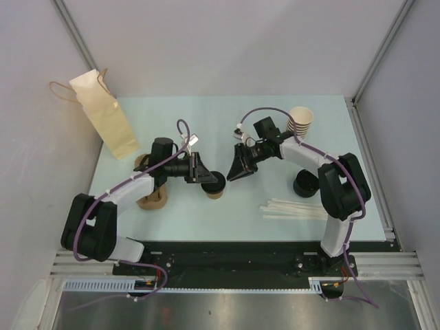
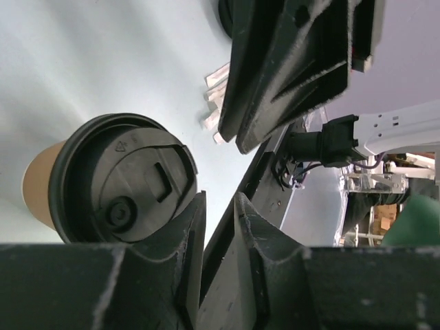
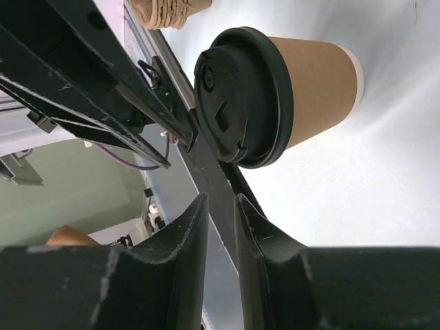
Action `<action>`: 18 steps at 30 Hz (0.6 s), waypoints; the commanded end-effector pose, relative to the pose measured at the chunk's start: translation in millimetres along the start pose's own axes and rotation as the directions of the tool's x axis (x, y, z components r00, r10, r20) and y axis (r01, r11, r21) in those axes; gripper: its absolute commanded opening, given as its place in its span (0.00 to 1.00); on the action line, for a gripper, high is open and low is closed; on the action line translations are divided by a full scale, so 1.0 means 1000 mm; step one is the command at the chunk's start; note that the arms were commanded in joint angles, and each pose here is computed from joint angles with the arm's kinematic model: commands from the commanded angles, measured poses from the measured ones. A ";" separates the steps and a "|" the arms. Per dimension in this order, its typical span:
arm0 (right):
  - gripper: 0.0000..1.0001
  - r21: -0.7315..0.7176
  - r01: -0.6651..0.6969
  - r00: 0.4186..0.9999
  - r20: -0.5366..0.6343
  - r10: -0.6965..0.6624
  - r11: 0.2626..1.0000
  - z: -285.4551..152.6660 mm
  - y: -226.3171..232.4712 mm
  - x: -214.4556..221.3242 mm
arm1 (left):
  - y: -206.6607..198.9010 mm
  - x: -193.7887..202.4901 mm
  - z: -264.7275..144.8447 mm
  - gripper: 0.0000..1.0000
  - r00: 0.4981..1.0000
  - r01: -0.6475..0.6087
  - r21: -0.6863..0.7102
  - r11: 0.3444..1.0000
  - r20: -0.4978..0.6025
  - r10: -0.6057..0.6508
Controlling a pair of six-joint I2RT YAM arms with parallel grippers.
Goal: Pack the takeout coffee
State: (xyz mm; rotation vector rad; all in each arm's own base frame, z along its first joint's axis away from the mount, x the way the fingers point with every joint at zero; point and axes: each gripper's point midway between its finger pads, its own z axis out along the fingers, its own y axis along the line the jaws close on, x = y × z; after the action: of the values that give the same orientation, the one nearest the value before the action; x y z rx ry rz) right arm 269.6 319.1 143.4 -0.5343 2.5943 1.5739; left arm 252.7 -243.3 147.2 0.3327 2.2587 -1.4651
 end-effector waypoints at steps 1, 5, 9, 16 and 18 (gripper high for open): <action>0.26 0.012 0.011 1.000 0.009 -0.011 1.000 0.009 -0.006 -0.005 | -0.006 -0.020 0.007 0.26 0.999 -0.028 0.031 0.999 0.029 0.027; 0.23 0.019 -0.012 1.000 -0.001 0.012 1.000 0.016 -0.016 -0.005 | 0.003 -0.018 0.011 0.24 1.000 0.000 0.016 1.000 0.015 0.000; 0.22 0.037 -0.037 0.999 0.006 0.037 0.999 0.021 -0.025 -0.008 | 0.010 -0.015 0.014 0.24 1.000 0.021 0.001 1.000 0.007 -0.021; 0.23 0.025 -0.054 0.999 -0.001 0.054 0.998 0.026 -0.028 -0.008 | 0.019 -0.009 0.014 0.22 1.000 0.030 -0.034 0.999 0.001 -0.030; 0.23 0.021 -0.051 0.999 -0.007 0.052 0.998 0.027 -0.027 -0.006 | 0.022 -0.008 0.015 0.22 0.999 0.033 -0.041 0.999 -0.002 -0.033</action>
State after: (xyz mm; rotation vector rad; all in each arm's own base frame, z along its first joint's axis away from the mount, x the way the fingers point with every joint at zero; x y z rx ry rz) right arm 279.5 327.3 109.8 -0.4607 2.6659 1.5450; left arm 263.5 -245.3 121.7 0.2549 2.3389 -1.4588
